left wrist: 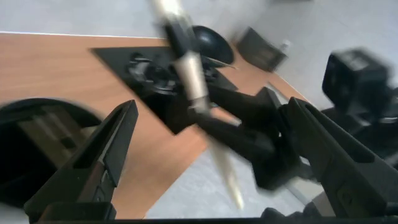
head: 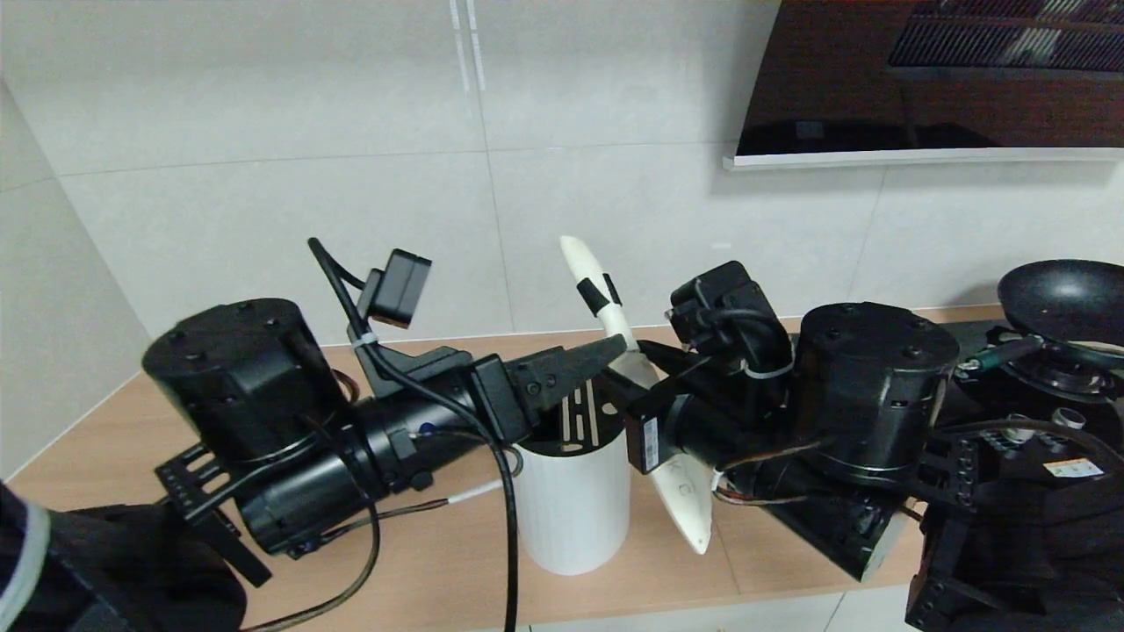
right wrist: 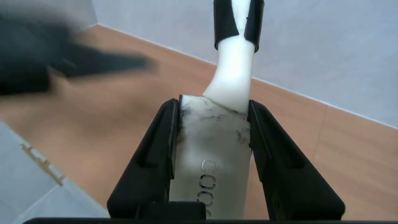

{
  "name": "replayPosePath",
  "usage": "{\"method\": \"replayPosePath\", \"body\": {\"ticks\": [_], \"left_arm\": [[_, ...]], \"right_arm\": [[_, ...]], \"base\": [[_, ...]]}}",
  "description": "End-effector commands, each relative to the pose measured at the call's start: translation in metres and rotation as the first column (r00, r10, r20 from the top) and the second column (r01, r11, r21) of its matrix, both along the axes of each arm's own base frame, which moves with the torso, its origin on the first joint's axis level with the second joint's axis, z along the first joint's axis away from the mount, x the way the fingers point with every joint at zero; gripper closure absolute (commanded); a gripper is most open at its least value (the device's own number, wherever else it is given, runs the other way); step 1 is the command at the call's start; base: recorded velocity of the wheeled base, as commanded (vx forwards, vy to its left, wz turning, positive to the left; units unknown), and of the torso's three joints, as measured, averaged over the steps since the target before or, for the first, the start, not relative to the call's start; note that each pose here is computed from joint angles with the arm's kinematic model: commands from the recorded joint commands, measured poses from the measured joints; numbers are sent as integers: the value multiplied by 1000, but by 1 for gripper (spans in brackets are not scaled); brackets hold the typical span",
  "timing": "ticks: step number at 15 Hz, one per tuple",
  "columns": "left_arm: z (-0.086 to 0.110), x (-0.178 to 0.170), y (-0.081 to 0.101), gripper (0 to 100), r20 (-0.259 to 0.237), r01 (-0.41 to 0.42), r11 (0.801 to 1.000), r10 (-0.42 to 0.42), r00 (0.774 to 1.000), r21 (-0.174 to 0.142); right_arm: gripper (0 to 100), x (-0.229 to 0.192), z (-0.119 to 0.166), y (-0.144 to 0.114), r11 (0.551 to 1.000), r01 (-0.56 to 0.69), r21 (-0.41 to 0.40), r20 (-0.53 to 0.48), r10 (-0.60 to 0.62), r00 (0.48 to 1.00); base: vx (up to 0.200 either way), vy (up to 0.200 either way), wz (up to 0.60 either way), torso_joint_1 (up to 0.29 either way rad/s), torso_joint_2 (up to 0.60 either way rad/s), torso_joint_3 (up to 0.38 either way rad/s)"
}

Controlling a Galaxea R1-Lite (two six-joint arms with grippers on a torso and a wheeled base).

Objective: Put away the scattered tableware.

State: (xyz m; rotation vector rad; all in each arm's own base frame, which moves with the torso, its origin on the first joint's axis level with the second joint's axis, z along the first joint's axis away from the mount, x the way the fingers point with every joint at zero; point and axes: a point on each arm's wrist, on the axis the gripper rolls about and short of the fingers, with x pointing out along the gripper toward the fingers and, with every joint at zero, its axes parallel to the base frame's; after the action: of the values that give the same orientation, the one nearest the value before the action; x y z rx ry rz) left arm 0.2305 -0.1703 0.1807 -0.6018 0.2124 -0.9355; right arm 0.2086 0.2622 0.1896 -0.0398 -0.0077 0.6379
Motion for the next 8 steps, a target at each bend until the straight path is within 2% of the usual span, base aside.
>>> {"method": "replayPosePath", "body": {"ticks": [1,4,8], "left_arm": [[-27,9,-15,0,-50,20,999,-18,999,32],[-26,12,-11,0,-38,4,1000,-3,999,26],[-5,12,4,0,27,-38,999,38,999,-16]], "right_arm": [[100,-9,-3,4,1000,-28,-9,-7,28,1000],[100,-16,-7,6,999,-47,-28,-15,46,999],[100,-23,-9,4,997,-61,-50,-10,60,998]], "base": [[0,0,0,0,0,0],[0,0,0,0,0,0],[0,0,0,0,0,0]]}}
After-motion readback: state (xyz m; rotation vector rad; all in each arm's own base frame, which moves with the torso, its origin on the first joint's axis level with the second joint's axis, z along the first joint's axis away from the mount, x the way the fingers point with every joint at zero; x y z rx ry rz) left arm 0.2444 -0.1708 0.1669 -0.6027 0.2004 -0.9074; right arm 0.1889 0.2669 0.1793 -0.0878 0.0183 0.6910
